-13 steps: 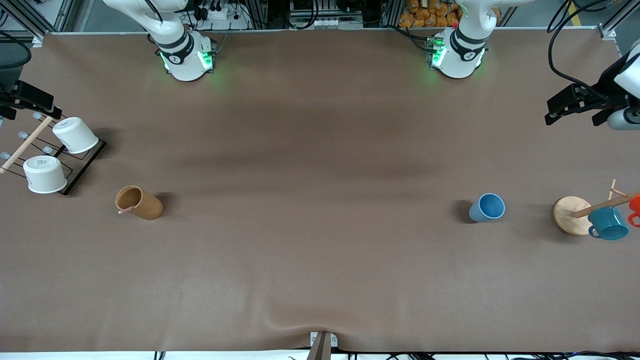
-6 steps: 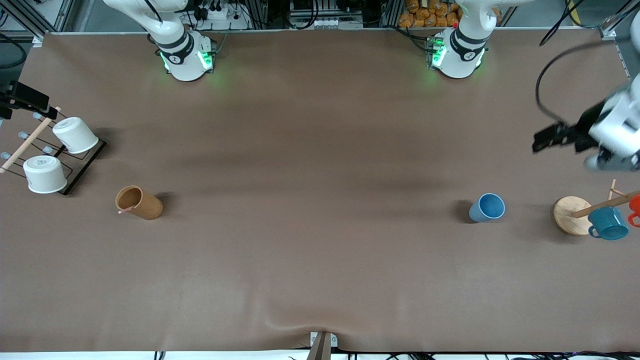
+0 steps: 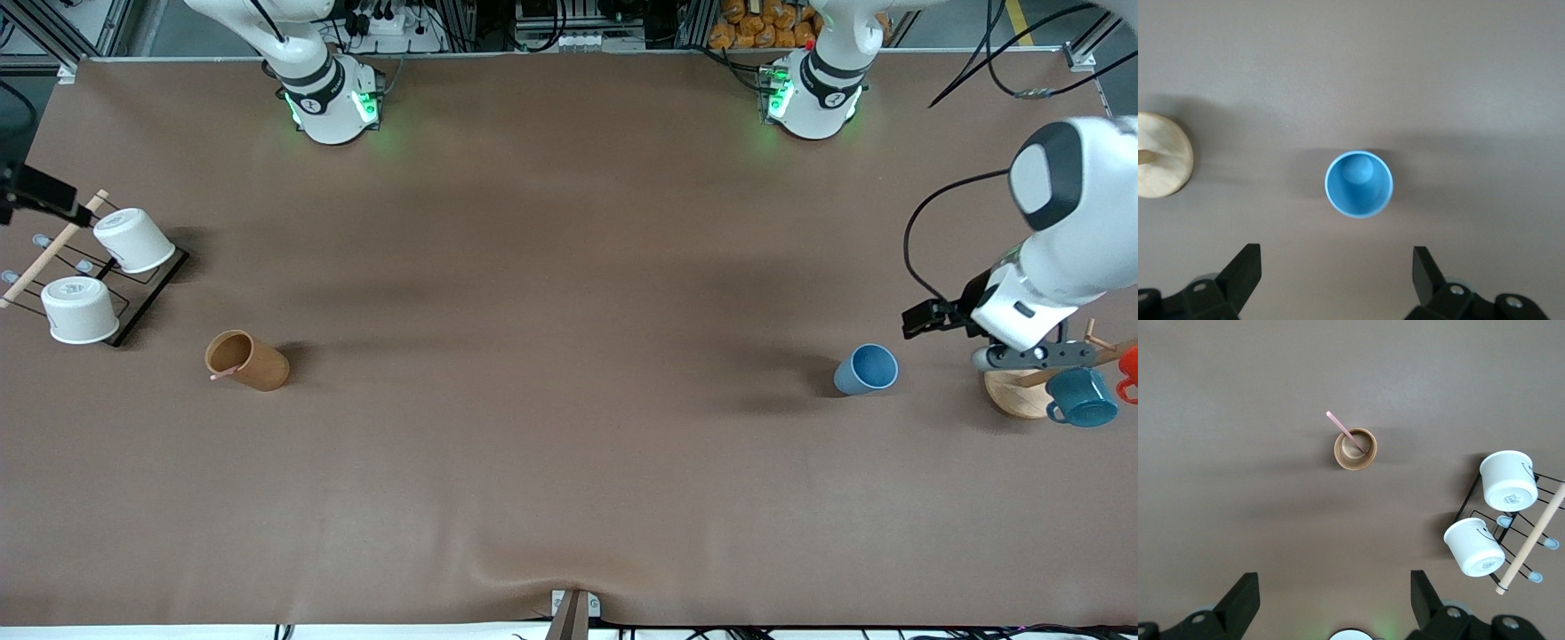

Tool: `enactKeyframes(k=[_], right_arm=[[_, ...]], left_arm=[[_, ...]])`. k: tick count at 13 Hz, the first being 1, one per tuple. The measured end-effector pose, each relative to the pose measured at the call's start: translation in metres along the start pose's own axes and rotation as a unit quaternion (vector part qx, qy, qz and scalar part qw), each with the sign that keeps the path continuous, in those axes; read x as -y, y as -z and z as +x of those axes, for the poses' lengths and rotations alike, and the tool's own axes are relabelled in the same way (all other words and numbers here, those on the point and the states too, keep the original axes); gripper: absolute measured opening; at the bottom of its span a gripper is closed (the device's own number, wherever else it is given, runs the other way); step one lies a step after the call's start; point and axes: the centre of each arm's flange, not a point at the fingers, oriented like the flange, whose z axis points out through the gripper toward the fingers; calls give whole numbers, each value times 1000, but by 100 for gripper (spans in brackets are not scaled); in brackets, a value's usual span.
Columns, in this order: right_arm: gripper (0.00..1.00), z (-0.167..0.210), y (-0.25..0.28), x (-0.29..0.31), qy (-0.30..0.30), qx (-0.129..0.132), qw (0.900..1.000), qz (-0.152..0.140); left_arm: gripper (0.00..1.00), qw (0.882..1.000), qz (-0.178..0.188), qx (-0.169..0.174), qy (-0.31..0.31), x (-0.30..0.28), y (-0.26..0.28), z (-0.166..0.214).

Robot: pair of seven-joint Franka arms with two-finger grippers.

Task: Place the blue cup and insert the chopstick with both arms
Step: 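Reach the left gripper down to the blue cup while the right gripper reaches the chopstick, then grasp the blue cup with the left gripper while the right gripper grasps the chopstick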

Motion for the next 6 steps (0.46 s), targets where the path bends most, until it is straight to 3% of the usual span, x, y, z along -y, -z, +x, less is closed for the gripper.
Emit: enactKeyframes(k=[2,6], right_arm=[[100,30,-31,-1,0,2,1000,0],[100,77,-110,-5,-3,39,999,0]], left_arm=[[100,1000,-1,-15,2,5,-29,-2],[98,1000,-2,-18,7,10,-74,-6]])
